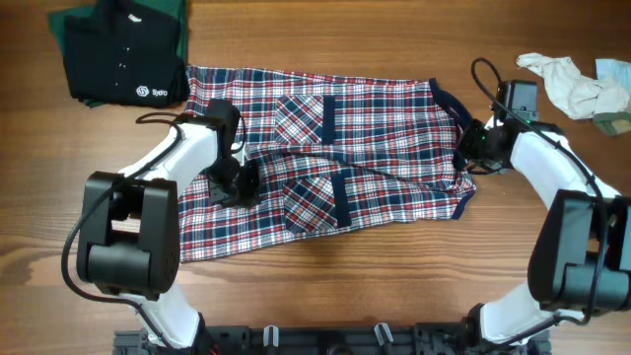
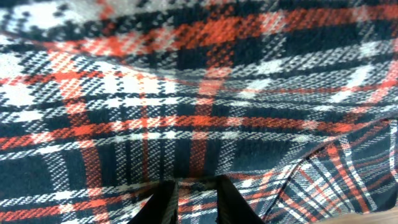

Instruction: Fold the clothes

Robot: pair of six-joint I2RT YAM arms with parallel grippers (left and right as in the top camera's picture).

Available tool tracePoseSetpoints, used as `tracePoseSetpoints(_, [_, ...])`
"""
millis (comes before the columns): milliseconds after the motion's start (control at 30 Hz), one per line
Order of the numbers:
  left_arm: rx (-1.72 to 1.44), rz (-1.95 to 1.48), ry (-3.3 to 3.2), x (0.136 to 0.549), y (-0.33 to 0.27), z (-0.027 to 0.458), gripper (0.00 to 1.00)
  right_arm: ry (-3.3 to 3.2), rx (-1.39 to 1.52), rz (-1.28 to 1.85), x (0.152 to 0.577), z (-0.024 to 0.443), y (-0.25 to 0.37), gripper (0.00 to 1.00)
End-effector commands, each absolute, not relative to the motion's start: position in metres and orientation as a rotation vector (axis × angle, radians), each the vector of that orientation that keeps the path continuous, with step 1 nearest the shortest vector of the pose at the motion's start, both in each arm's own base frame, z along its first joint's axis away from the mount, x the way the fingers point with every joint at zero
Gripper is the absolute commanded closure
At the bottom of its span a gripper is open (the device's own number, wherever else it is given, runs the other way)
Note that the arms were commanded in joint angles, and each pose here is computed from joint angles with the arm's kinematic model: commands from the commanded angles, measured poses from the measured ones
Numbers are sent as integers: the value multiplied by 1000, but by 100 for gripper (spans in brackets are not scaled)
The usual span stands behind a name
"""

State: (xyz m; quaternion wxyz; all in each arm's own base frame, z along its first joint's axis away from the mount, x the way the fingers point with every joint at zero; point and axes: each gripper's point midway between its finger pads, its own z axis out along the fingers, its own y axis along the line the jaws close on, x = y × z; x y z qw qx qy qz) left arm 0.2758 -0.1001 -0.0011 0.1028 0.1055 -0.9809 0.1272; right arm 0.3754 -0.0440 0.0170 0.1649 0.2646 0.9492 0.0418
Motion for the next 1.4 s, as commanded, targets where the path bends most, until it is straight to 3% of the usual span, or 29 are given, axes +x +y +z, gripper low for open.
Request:
tracePoseSetpoints(0, [319, 381, -2881, 275, -101, -8, 79, 2708, 810, 111, 374, 1, -48, 96])
tracePoseSetpoints(567, [301, 370, -2896, 277, -100, -9, 80, 2147, 682, 122, 481, 85, -109, 96])
tracePoseSetpoints(900, [301, 370, -2896, 277, -100, -9, 80, 2019, 715, -80, 488, 105, -143, 92])
tracePoseSetpoints(933, [301, 371, -2896, 277, -100, -9, 80, 2024, 714, -92, 487, 103, -145, 84])
tracePoseSetpoints(967, [301, 371, -2896, 277, -100, -9, 80, 2032, 705, -103, 486, 102, -147, 68])
tracePoseSetpoints(1033, [301, 370, -2896, 277, -100, -9, 79, 2065, 689, -137, 481, 96, -152, 9])
tracePoseSetpoints(1067, [301, 370, -2896, 277, -100, -9, 79, 2085, 700, -156, 477, 92, -155, 0])
tracePoseSetpoints(1233, [301, 371, -2896, 277, -100, -9, 79, 2242, 729, -268, 458, 91, -164, 0])
tracePoseSetpoints(1367, [301, 370, -2895, 277, -100, -9, 79, 2317, 841, -254, 443, 117, -161, 0])
